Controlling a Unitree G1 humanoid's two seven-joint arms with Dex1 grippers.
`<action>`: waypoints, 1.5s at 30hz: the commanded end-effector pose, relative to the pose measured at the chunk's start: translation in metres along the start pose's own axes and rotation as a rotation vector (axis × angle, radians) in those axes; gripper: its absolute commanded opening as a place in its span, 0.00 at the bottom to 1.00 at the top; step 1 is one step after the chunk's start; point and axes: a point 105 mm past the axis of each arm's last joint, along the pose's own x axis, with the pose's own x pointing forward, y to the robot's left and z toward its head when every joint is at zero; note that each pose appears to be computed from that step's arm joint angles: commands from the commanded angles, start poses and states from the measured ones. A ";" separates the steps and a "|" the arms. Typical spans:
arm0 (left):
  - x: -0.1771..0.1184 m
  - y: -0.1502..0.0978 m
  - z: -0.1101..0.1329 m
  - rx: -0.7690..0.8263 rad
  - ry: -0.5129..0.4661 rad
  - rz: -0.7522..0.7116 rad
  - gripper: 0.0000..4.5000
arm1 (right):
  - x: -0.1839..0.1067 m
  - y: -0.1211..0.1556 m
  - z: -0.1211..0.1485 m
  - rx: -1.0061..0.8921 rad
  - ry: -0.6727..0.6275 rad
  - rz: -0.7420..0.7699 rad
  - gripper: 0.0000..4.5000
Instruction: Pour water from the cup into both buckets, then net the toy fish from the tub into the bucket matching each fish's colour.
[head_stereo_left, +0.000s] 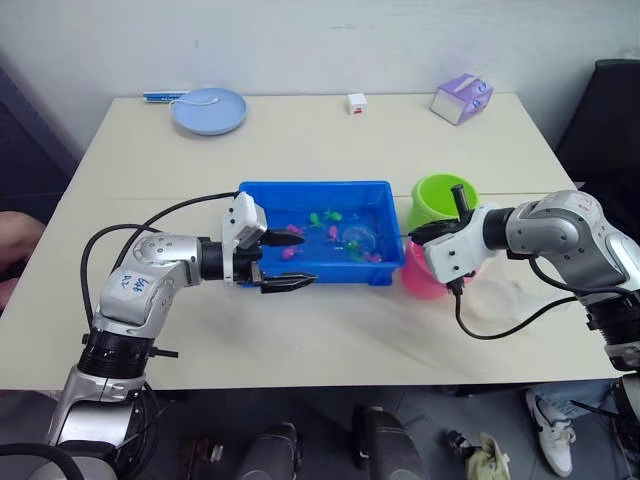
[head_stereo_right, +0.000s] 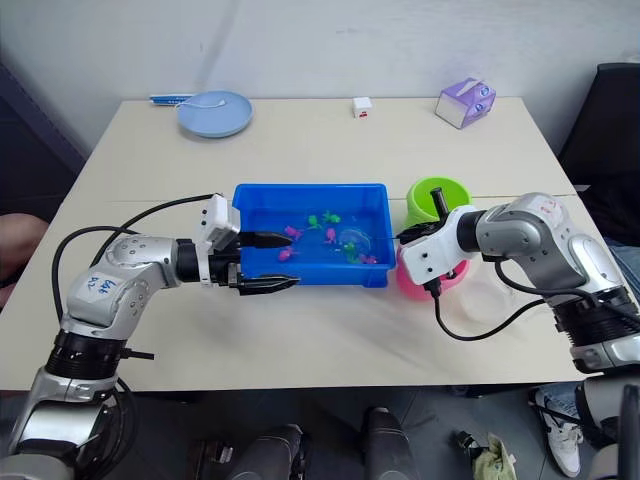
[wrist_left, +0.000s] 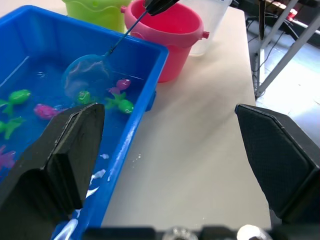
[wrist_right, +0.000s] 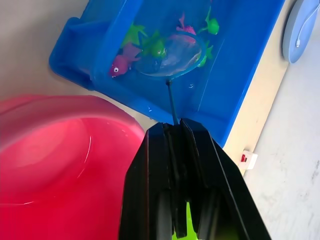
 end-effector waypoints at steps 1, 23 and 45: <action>0.000 -0.010 0.006 0.030 -0.014 -0.039 1.00 | -0.016 -0.014 0.002 0.010 0.005 -0.061 0.17; 0.006 -0.014 0.005 0.049 -0.013 -0.049 1.00 | -0.030 -0.016 -0.003 -0.005 0.006 -0.024 0.17; 0.002 -0.016 0.001 0.044 0.001 -0.038 1.00 | -0.027 0.001 -0.006 0.188 0.050 -0.021 0.17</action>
